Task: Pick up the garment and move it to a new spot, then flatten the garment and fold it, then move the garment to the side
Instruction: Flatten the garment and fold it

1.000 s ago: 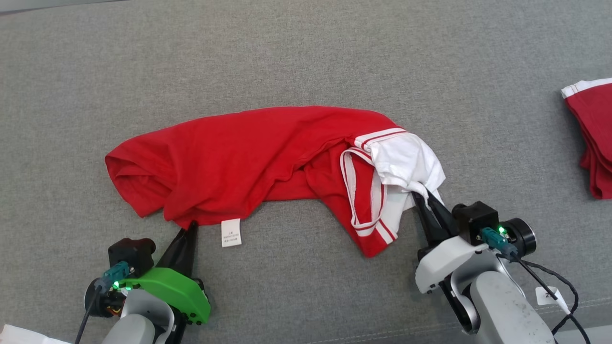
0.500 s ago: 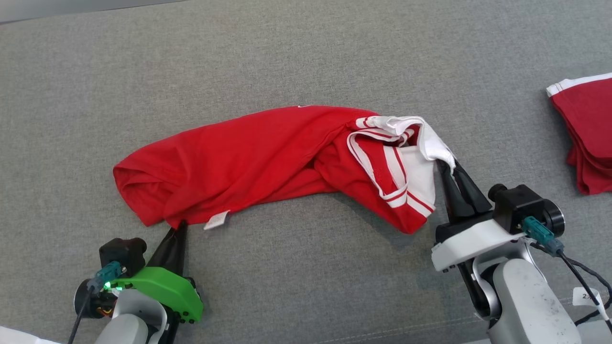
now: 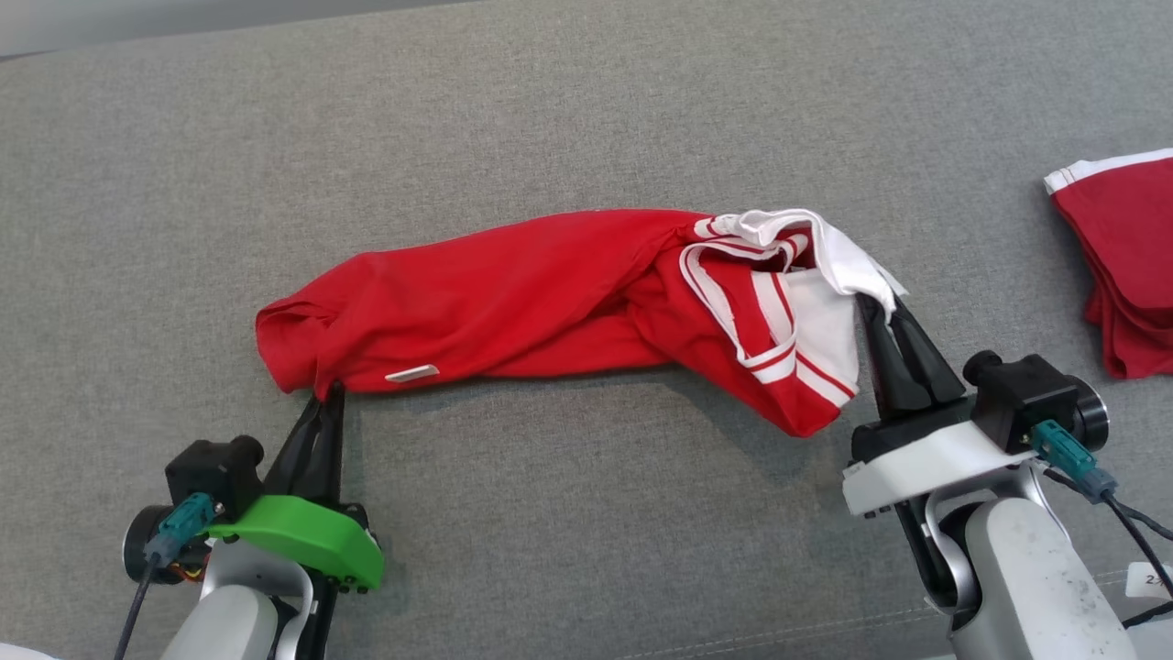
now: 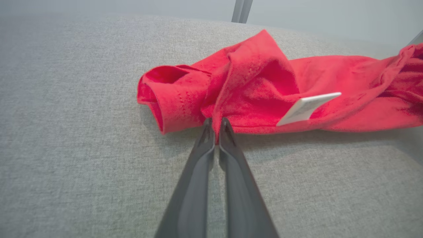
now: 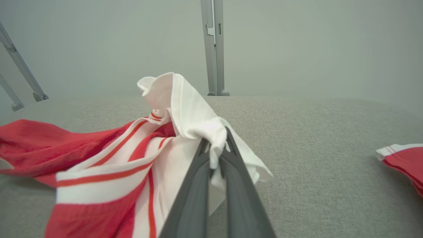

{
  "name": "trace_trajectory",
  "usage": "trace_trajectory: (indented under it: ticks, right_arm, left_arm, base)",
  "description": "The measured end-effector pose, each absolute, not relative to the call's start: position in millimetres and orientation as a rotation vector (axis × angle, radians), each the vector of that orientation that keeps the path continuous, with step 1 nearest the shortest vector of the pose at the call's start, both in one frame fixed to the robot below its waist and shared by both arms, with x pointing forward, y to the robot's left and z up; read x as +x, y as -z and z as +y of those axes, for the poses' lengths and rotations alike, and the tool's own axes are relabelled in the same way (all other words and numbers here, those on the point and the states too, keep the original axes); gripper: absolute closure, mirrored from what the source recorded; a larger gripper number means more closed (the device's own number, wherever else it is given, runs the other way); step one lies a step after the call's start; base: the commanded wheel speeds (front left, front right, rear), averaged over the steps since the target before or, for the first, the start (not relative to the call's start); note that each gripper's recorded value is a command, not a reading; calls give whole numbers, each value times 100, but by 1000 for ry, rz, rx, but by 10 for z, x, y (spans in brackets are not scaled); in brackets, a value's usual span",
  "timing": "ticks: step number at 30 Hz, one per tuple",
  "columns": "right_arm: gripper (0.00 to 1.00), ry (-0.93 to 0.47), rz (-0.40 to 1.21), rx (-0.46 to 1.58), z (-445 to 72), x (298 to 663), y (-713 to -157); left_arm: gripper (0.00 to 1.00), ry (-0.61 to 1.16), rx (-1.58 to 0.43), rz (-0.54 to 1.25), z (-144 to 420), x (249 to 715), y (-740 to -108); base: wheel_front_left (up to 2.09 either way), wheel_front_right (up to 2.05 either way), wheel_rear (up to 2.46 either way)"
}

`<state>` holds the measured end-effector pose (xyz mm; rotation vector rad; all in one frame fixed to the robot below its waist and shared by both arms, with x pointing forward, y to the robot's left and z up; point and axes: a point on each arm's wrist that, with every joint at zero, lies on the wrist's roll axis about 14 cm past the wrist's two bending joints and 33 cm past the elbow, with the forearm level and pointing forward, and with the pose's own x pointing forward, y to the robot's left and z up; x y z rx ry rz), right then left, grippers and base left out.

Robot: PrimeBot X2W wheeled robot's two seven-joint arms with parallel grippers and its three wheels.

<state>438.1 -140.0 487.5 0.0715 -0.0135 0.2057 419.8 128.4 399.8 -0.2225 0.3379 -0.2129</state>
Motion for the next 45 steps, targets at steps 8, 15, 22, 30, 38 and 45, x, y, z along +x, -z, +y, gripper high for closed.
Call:
trace_trajectory:
  ticks: [8, 15, 22, 30, 38, 45]
  right_arm:
    - [100, -207, -165, 32, -1443, 4434, -5382]
    - [100, -201, -328, -36, -1540, 4449, -5973]
    - [100, -194, -407, -69, -1580, 4367, -6322]
    - [100, -196, -427, -70, -1576, 4354, -6416]
    - [100, -220, -257, 15, -1475, 4520, -5805]
    - [100, -230, -13, 101, -1337, 4488, -4864]
  left_arm:
    - [100, 199, -173, 78, 1375, 4421, -4776]
    - [100, 183, -94, -241, 1507, 4575, -5815]
    - [100, 202, -38, -405, 1494, 4513, -6453]
    - [100, 227, -24, -440, 1423, 4515, -6625]
    - [100, 215, -78, -267, 1380, 4663, -6024]
    - [100, 197, -169, 40, 1286, 4526, -4906]
  base:
    - [0, 0, 0]
    - [0, 0, 0]
    - [0, 0, 0]
    - [0, 0, 0]
    - [0, 0, 0]
    - [0, 0, 0]
